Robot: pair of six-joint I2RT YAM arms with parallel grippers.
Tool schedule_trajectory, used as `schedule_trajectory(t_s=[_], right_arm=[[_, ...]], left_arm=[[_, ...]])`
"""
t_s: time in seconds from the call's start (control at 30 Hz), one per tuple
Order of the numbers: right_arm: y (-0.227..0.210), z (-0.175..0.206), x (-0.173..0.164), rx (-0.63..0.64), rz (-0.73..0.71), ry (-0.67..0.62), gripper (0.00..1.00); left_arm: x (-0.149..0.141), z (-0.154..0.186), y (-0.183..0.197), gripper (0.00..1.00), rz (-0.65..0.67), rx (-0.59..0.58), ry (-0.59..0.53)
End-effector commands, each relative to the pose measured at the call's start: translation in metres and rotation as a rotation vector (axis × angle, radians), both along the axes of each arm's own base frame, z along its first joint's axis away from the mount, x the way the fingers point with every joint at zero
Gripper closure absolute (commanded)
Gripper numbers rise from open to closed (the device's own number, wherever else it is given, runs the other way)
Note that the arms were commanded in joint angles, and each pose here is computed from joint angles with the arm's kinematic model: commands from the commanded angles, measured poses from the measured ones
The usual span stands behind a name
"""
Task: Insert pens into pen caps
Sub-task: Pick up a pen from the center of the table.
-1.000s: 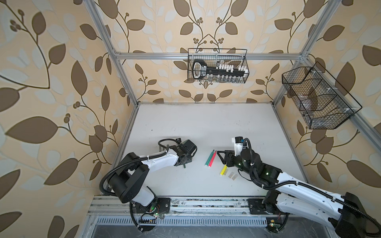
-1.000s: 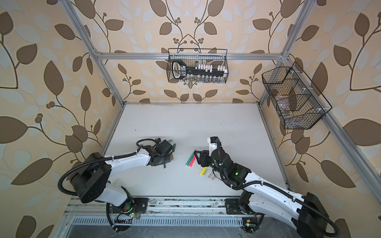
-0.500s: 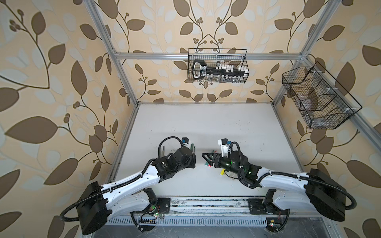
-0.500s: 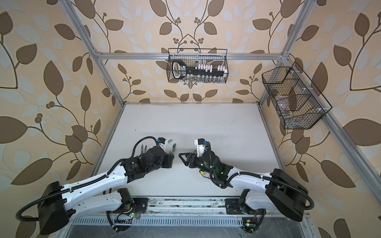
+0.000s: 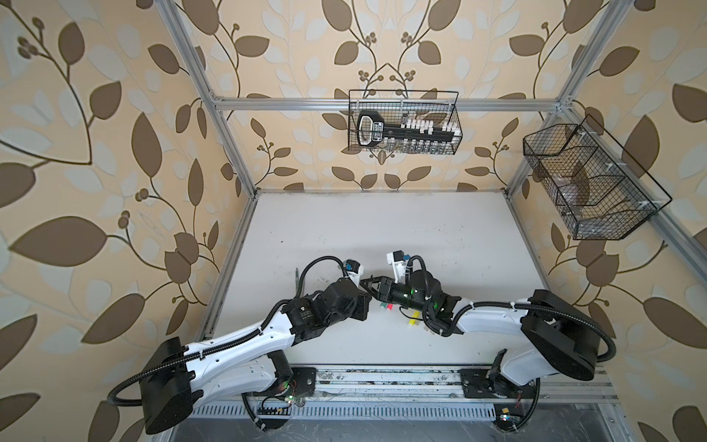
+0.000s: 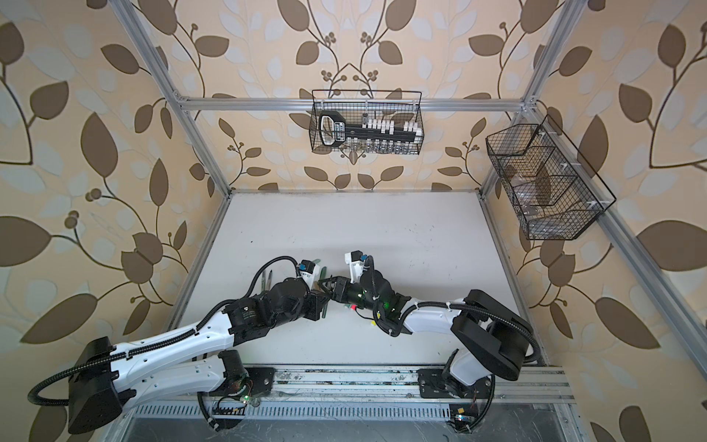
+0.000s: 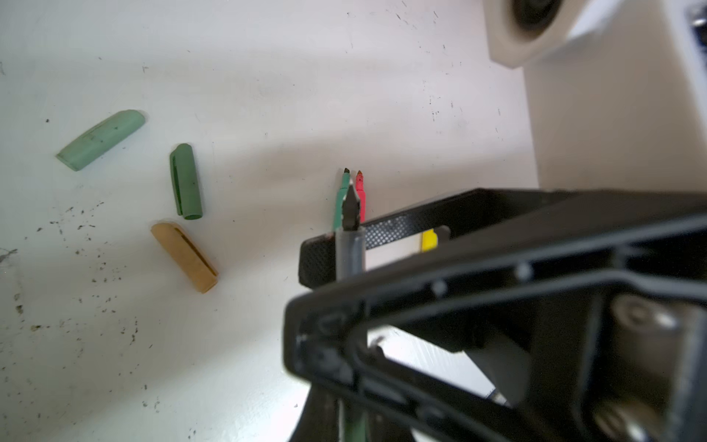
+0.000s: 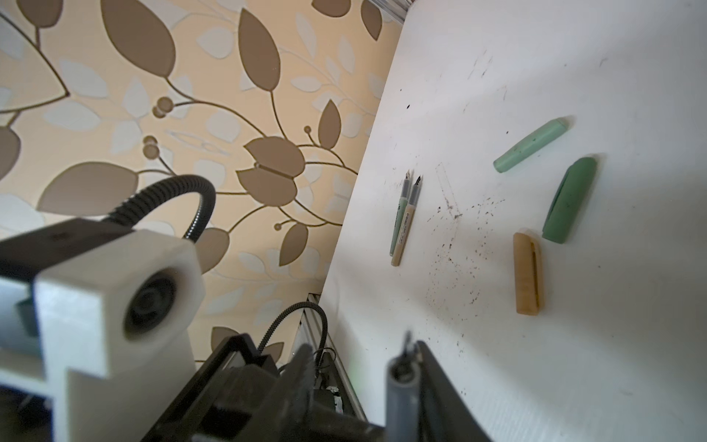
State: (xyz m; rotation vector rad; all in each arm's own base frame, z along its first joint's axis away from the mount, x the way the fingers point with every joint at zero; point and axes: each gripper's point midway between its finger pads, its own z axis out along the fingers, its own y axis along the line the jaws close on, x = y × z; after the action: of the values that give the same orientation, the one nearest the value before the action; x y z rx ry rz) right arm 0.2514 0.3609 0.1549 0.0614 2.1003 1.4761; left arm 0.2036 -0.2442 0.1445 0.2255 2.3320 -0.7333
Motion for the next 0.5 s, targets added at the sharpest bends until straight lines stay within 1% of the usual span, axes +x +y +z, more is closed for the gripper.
schedule_trajectory(t_s=[0.0, 0.07, 0.1, 0.13, 0.27, 0.3, 0.4, 0.47], right_arm=[[0.013, 0.014, 0.001, 0.058, 0.033, 0.006, 0.81], [0.014, 0.011, 0.002, 0.050, 0.026, 0.014, 0.94], [0.014, 0.010, 0.003, 0.045, 0.023, 0.016, 0.98], [0.014, 0.009, 0.003, 0.042, 0.018, 0.019, 1.00], [0.013, 0.011, 0.005, 0.040, -0.002, 0.019, 1.00], [0.013, 0.012, 0.004, 0.041, -0.005, 0.019, 1.00], [0.014, 0.017, 0.004, 0.043, -0.014, 0.009, 1.00], [0.015, 0.021, 0.004, 0.038, -0.018, 0.001, 1.00]], left_arm=[[-0.001, 0.005, -0.003, 1.00, -0.018, -0.015, -0.031], [-0.002, 0.004, -0.002, 1.00, -0.014, -0.010, -0.030], [-0.002, 0.004, -0.001, 1.00, -0.014, -0.011, -0.031], [-0.002, 0.004, 0.000, 0.98, -0.014, -0.010, -0.031], [-0.004, 0.003, 0.003, 0.75, -0.011, -0.011, -0.035], [-0.004, 0.001, 0.004, 0.72, -0.010, -0.008, -0.035], [-0.005, -0.001, 0.004, 0.64, -0.013, -0.005, -0.032], [-0.006, -0.003, 0.004, 0.64, -0.017, 0.002, -0.027]])
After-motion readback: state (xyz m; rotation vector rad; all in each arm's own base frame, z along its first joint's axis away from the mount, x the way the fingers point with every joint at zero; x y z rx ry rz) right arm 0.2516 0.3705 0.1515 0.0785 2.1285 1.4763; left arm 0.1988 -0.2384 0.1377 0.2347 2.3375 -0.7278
